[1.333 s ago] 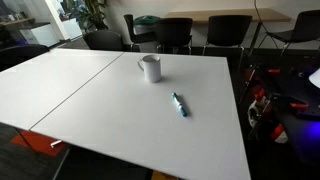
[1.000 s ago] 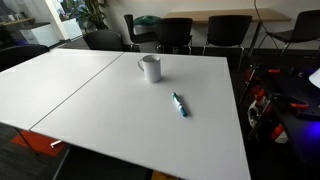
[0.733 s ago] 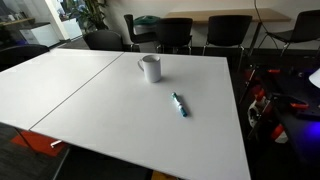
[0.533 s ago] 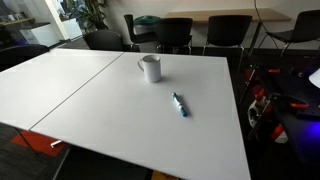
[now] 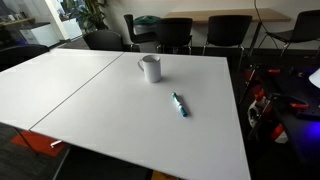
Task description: Move the marker to the left
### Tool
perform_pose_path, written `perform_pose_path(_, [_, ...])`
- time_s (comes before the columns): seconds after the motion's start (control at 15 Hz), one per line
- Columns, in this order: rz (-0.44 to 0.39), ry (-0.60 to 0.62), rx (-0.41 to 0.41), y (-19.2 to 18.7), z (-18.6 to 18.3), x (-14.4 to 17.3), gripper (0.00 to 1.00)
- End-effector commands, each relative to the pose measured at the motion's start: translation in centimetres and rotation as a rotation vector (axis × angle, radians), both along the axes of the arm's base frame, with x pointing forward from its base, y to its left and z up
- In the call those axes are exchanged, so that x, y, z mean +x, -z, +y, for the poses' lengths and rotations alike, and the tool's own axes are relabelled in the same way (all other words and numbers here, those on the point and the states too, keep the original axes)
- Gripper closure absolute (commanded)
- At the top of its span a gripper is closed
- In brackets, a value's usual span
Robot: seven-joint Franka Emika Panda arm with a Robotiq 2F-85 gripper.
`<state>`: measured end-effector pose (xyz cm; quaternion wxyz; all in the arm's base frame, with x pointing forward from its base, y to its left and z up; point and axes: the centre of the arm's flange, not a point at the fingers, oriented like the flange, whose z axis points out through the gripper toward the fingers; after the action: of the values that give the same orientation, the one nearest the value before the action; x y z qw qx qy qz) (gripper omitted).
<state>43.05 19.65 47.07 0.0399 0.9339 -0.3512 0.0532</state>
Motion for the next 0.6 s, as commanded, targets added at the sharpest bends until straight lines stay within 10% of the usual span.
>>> perform_pose_path(0.0, [-0.049,0.045,0.050,3.8,-1.9,-0.6,0.00])
perform_pose_path(0.53, [-0.079,0.075,0.085,10.6,-5.5,0.5,0.00])
